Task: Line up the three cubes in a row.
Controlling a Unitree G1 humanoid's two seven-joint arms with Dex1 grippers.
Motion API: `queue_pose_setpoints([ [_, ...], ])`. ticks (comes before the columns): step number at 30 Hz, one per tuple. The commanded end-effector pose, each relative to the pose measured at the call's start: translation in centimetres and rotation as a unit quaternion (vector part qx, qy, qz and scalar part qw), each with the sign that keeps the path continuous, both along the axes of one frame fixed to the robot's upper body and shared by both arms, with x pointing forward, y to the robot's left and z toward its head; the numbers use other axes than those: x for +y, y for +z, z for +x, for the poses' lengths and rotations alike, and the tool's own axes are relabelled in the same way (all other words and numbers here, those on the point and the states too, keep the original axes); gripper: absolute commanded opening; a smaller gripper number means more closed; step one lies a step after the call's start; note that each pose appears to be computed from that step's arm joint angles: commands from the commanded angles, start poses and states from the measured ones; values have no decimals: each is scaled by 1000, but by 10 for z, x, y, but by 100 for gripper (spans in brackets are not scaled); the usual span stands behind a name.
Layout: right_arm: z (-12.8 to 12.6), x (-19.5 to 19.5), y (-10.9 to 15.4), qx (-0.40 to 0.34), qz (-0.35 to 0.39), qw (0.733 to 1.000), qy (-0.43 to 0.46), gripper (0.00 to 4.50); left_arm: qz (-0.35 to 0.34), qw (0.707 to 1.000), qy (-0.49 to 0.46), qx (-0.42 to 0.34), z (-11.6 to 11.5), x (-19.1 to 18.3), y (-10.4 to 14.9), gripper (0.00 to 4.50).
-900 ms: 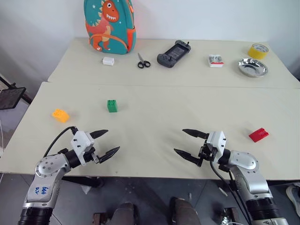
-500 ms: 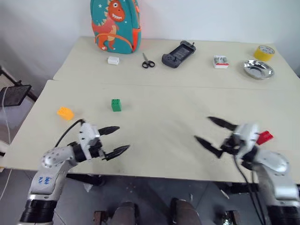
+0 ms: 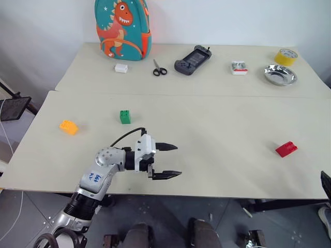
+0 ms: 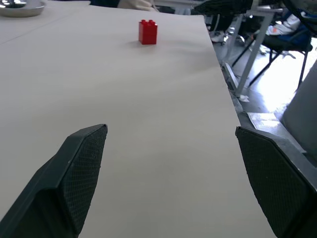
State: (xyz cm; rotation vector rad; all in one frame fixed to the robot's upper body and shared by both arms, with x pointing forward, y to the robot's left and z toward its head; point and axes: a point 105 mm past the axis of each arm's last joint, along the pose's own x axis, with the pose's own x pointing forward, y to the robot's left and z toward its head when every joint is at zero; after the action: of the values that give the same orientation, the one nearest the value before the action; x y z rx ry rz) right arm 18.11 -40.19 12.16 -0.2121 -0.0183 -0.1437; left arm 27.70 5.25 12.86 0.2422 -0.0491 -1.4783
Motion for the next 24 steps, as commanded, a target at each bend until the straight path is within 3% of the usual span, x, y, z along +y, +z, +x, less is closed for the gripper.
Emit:
queue_pose_setpoints([
  [1,26,9,30,-23,-12,998,59,450,1,1000,-15,-20,-3,-3,3,438],
  [6,60,16,29,61,-49,984,160,450,7,1000,-7,-16,-3,1,-2,438],
  [10,83,10,25,112,-49,974,191,450,13,1000,4,-13,-2,7,-2,438],
  [20,107,3,8,178,-41,957,226,450,23,1000,21,0,-8,18,-4,438],
  [24,117,8,6,180,-45,954,237,365,29,999,30,-6,-5,22,-3,450],
])
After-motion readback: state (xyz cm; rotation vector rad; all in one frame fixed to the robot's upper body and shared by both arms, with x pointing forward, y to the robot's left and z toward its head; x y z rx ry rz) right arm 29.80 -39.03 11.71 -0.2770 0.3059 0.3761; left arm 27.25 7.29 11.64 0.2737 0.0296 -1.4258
